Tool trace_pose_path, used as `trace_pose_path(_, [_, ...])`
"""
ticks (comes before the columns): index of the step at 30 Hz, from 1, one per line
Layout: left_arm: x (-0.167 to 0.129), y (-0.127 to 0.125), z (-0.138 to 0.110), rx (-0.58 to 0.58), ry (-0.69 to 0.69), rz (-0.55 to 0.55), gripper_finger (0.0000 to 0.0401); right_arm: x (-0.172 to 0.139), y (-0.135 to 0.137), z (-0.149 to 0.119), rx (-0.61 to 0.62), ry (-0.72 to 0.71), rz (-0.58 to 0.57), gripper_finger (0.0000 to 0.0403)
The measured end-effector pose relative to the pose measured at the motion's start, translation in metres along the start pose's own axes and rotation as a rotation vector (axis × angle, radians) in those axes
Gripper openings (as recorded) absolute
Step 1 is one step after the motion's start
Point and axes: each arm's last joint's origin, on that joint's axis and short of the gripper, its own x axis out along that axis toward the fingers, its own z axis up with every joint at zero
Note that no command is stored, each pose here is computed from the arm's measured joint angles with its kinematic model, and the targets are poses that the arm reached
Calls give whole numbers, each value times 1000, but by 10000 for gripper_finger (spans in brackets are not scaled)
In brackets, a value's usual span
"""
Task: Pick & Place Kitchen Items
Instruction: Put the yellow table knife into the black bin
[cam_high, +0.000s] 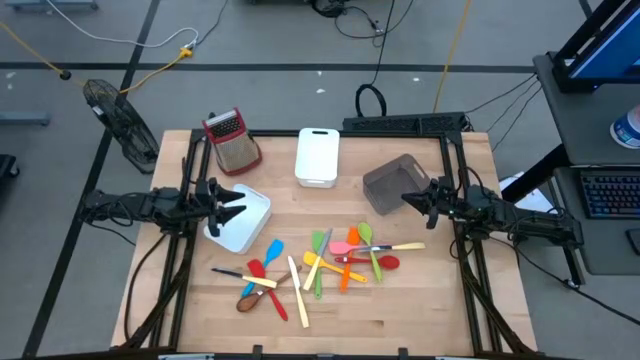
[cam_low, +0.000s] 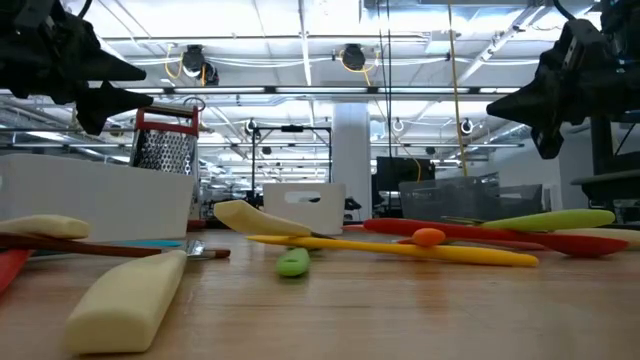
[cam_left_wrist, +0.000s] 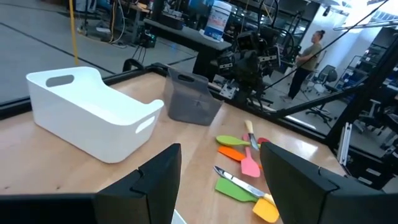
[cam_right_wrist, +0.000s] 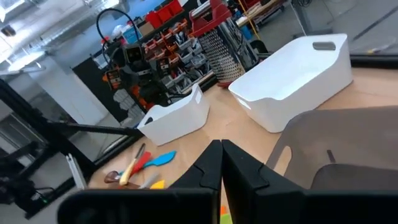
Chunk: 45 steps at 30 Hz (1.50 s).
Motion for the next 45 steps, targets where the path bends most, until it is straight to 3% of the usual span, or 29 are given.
trace_pose_path(7, [0, 0, 0, -1, 0, 0, 225, 2, 1, 0, -229, 6, 10, 4])
trace_pose_path(12, [0, 0, 0, -5, 0, 1, 225, 8, 10, 9, -259, -64, 126, 4])
trace_pose_path(17, [0, 0, 0, -4, 0, 1, 225, 14, 18, 18, -330, -15, 155, 4])
trace_pose_path(20, [0, 0, 0, -4, 0, 1, 225, 20, 26, 28, -395, 87, 129, 4])
trace_pose_path(26, [0, 0, -1, 2, 5, 3, 225, 32, 42, 45, -503, 434, 92, 4])
trace_pose_path(33, [0, 1, -2, 8, 20, 9, 225, 42, 61, 46, -657, 808, 116, 4])
trace_pose_path(40, [0, 1, -3, 10, 29, 12, 225, 46, 70, 24, -715, 1017, 172, 4])
trace_pose_path(45, [0, 1, -3, 10, 30, 13, 225, 52, 75, 10, -745, 1093, 206, 4])
